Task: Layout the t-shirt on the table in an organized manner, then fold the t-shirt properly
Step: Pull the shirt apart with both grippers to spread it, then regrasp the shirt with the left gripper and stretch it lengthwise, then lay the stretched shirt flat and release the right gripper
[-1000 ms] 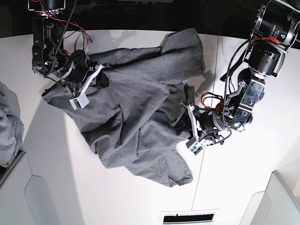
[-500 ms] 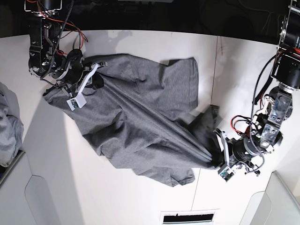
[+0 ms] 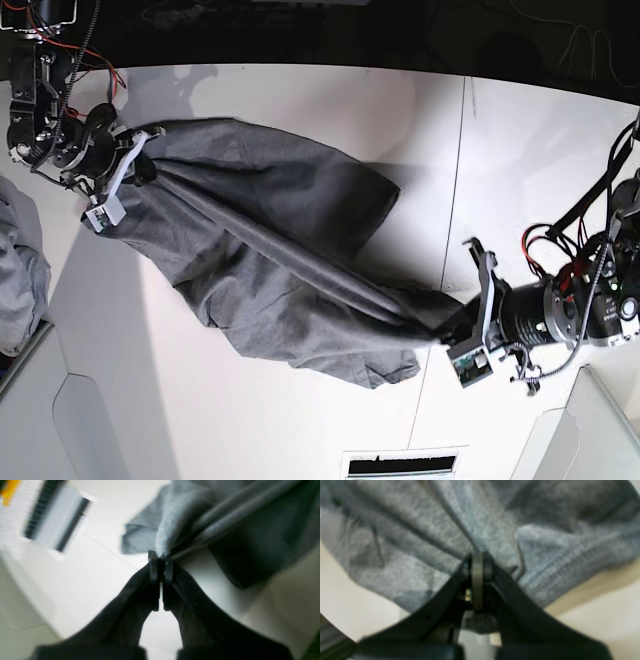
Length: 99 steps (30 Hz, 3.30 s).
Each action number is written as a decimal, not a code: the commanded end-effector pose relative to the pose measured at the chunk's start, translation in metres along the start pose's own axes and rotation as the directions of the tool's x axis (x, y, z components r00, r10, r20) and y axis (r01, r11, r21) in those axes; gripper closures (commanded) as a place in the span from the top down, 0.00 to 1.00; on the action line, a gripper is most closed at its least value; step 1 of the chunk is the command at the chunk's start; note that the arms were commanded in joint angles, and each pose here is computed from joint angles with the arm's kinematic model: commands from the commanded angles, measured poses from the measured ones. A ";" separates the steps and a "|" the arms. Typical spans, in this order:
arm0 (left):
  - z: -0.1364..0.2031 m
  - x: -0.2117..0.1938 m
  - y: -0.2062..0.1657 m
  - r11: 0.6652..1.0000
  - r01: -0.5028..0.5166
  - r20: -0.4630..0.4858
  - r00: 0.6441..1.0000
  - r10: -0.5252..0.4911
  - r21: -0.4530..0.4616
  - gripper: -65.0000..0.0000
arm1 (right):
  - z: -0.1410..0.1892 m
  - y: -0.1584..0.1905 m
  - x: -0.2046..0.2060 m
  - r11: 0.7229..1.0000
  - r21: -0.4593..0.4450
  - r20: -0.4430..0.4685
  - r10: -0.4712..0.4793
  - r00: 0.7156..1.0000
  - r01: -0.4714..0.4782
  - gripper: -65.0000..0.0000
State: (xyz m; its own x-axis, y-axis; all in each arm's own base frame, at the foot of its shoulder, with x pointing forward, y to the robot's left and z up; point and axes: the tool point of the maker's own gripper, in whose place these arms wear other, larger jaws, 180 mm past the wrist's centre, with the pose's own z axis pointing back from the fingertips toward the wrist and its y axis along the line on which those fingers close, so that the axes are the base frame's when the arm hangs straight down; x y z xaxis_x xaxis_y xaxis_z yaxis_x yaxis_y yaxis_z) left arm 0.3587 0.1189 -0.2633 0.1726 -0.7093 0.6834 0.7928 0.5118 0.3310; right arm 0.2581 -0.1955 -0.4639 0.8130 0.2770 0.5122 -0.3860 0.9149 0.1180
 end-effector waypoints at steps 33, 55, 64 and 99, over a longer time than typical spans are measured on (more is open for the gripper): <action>-0.120 -0.128 0.026 0.822 -0.522 -0.105 0.826 0.554 0.225 0.52 | 0.008 -0.006 0.011 0.998 0.023 0.045 -0.061 0.997 0.060 0.00; -0.078 -0.127 0.076 0.876 -0.385 -0.137 0.889 0.436 0.291 0.00 | 0.003 -0.002 -0.002 0.999 0.000 -0.006 -0.036 0.999 0.036 0.00; -0.020 -0.168 0.089 0.898 -0.318 -0.259 0.880 0.399 0.303 0.00 | 0.012 -0.023 -0.008 0.998 -0.057 -0.037 -0.012 0.999 0.009 0.00; 0.093 -0.119 0.115 0.769 -0.635 0.007 0.771 0.636 0.074 0.00 | 0.023 0.022 0.041 0.976 0.187 0.135 -0.137 0.981 0.111 0.08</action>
State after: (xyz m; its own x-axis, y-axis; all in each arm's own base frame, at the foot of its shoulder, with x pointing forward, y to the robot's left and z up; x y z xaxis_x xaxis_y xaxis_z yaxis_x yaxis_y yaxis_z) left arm 0.3668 0.3014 -0.2684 0.6759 -0.2202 0.7033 0.4506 0.8786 -0.1579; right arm 0.2608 -0.1671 -0.4344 0.8215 0.1076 0.5599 -0.3481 0.8724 0.3431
